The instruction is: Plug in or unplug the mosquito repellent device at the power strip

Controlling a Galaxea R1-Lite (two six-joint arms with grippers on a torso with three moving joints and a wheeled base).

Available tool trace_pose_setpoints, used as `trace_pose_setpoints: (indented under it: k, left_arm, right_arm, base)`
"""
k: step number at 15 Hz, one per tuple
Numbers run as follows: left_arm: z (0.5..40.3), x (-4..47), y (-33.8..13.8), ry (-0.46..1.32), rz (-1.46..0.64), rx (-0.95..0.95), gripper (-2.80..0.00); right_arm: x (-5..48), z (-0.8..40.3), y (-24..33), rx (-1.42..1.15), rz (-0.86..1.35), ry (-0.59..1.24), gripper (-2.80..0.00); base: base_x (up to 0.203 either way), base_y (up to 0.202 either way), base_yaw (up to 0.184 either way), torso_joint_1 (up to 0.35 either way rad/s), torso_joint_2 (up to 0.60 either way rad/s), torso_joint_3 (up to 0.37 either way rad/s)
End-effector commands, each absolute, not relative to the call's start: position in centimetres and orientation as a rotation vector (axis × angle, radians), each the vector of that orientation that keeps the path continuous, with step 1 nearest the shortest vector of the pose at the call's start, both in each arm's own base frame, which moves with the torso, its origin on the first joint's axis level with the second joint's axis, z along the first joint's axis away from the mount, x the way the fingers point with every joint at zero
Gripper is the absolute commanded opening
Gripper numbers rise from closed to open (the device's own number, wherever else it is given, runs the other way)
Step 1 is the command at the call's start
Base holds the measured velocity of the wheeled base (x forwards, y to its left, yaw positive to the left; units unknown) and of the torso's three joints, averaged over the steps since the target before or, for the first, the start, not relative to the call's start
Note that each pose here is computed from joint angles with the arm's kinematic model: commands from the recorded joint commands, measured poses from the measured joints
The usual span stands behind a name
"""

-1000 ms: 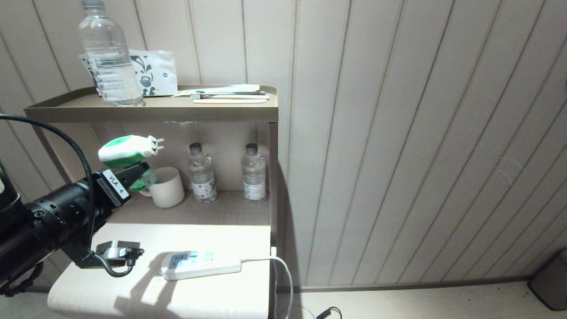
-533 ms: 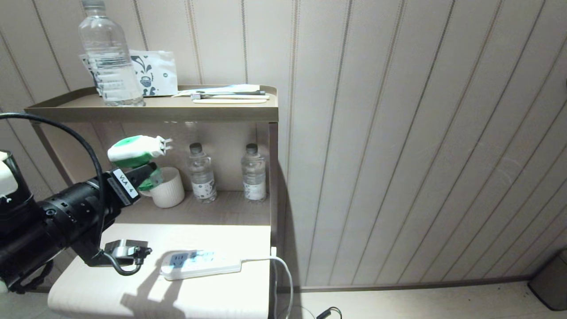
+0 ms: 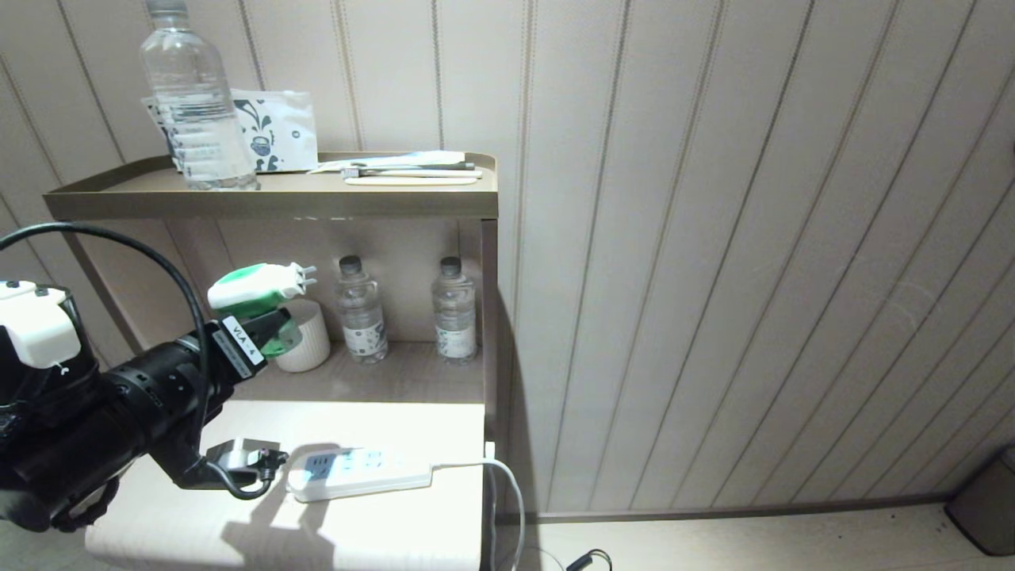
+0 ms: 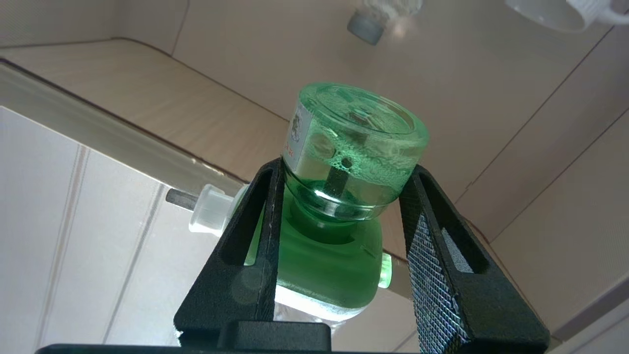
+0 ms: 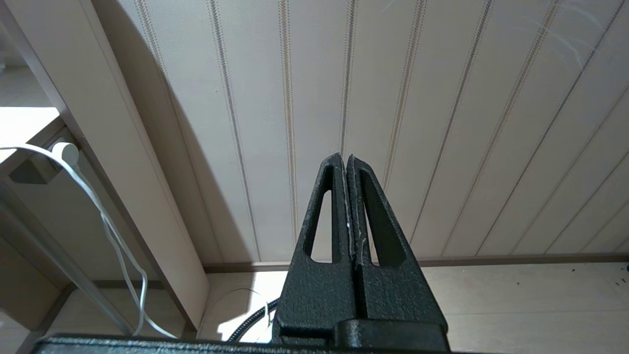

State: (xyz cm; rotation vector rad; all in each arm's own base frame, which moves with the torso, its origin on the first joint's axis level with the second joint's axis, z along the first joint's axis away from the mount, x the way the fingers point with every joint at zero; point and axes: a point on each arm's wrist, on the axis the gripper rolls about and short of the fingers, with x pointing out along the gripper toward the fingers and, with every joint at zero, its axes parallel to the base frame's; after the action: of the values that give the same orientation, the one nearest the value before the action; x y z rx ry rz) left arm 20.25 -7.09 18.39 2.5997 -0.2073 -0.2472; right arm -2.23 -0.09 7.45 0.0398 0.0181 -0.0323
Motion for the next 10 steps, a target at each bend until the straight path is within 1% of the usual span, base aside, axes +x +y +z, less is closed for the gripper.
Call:
trace_pose_setpoints:
  k: [1, 4, 10]
  left_arm:
    - [18.22, 20.28, -7.30, -0.216, -0.254, 2.613, -2.80]
    - [17.93, 20.25, -7.30, -0.184, -0.261, 2.618, -2.80]
    - [17.76, 20.18, -7.31, -0.183, -0.270, 2.617, -2.80]
  right_arm:
    - [-2.22, 7.45, -0.09, 0.040, -0.033, 0.018, -2.80]
    - [-2.24, 7.44, -0.09, 0.041, -0.033, 0.017, -2.80]
    - [-2.24, 7.44, -0.09, 0.040, -0.033, 0.018, -2.80]
  base:
    - [0.000, 0.000, 0.000, 0.000, 0.00, 0.000]
    - [0.000, 0.000, 0.000, 0.000, 0.00, 0.000]
    - [0.000, 0.000, 0.000, 0.000, 0.00, 0.000]
